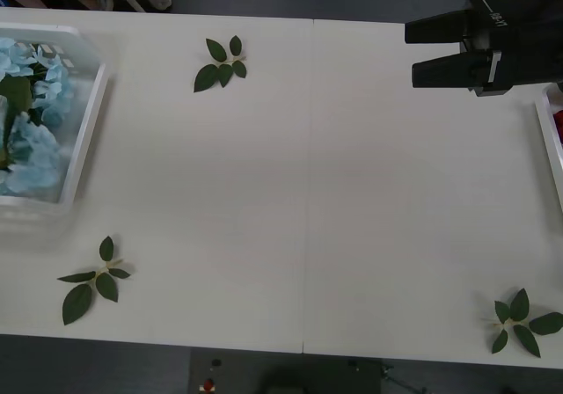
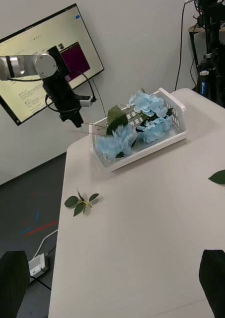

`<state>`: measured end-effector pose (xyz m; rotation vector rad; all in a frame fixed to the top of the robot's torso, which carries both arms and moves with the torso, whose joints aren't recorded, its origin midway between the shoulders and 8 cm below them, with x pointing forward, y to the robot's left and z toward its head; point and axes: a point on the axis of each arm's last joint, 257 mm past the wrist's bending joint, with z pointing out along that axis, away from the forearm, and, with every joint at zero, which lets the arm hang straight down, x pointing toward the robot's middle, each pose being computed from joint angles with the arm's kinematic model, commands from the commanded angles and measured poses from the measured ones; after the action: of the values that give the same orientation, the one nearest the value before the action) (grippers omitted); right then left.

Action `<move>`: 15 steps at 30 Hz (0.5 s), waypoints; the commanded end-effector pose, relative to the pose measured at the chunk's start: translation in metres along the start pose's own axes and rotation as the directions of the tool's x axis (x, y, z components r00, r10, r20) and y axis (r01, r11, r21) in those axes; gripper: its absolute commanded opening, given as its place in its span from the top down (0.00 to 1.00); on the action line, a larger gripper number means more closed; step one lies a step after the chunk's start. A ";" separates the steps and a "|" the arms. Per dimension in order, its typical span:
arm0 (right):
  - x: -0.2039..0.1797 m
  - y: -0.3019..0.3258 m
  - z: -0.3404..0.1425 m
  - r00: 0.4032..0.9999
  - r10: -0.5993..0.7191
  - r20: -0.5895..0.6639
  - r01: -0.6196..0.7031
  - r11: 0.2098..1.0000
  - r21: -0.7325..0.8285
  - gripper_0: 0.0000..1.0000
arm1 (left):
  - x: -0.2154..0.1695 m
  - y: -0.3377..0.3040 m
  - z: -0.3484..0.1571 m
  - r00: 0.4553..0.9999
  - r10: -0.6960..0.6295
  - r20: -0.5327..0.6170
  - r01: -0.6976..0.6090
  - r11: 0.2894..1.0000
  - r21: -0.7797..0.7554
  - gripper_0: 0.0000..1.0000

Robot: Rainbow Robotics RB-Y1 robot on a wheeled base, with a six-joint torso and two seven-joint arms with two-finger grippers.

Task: Put the red flowers into the right box and the blue flowers into the left box

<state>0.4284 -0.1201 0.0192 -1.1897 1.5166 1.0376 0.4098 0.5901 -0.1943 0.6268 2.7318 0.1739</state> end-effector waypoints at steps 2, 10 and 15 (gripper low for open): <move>-0.018 0.007 -0.008 1.000 -0.025 0.016 0.025 1.000 -0.009 0.00 | -0.010 0.014 -0.014 0.999 0.039 0.017 -0.038 0.998 -0.045 0.66; -0.013 0.011 -0.009 1.000 -0.010 0.014 0.011 1.000 -0.024 0.00 | -0.026 0.008 -0.022 0.996 0.059 0.072 -0.058 0.998 -0.020 0.50; -0.011 0.011 -0.007 1.000 0.000 0.019 0.000 1.000 -0.028 0.00 | -0.072 -0.004 -0.067 0.967 0.091 0.237 -0.104 0.994 0.044 0.49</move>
<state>0.4195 -0.1194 0.0198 -1.1921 1.5123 1.0873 0.4283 0.5522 -0.1786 0.6323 2.6292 -0.0016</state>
